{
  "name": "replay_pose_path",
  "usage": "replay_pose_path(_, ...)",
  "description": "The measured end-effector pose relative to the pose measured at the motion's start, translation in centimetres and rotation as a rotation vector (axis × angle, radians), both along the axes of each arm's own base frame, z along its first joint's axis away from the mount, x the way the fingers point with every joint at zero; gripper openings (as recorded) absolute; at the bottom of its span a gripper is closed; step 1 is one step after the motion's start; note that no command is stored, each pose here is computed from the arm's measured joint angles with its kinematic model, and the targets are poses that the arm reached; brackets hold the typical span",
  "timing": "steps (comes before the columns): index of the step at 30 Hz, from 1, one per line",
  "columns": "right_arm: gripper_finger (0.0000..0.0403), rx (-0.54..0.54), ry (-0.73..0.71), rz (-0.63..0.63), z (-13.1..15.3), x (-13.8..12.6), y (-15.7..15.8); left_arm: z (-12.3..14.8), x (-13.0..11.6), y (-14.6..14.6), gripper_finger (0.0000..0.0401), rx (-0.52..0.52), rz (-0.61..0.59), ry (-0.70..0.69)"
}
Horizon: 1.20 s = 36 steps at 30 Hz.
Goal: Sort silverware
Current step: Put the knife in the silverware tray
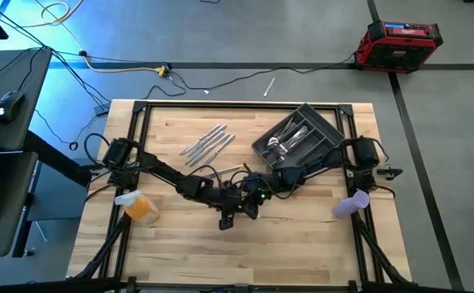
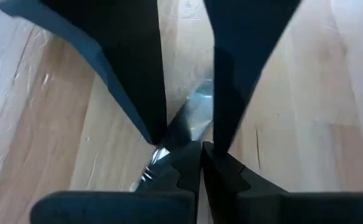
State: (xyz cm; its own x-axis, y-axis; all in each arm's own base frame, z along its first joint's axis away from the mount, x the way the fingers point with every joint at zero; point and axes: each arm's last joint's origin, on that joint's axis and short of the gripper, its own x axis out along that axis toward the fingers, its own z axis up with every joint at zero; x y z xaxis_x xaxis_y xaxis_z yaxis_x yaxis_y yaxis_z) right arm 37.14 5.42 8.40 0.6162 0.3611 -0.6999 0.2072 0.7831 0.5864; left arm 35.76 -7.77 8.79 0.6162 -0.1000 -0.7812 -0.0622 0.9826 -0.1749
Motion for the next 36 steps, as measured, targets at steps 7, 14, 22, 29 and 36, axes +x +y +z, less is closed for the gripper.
replay_pose_path(7,0.0158,-0.009,-0.030,0.020,-0.2,0.1,0.9,0.0,0.1,0.3,0.0000,0.051,0.017,-0.009)
replay_pose_path(14,0.0127,-0.141,-0.026,0.061,-0.5,-0.4,2.7,-0.1,0.0,0.3,0.0000,0.129,-0.008,-0.018)
replay_pose_path(22,0.0009,-0.268,-0.002,0.114,-0.8,-0.9,2.9,2.5,-0.9,-0.7,0.0000,0.148,-0.035,-0.029)
replay_pose_path(29,0.0000,-0.312,-0.009,0.093,-0.4,-0.9,2.9,7.9,-2.6,-1.0,0.0001,0.197,0.009,-0.099)
replay_pose_path(36,0.0000,-0.384,-0.021,-0.028,1.5,-1.4,2.6,10.0,-6.8,0.0,0.0001,0.414,0.289,0.064)
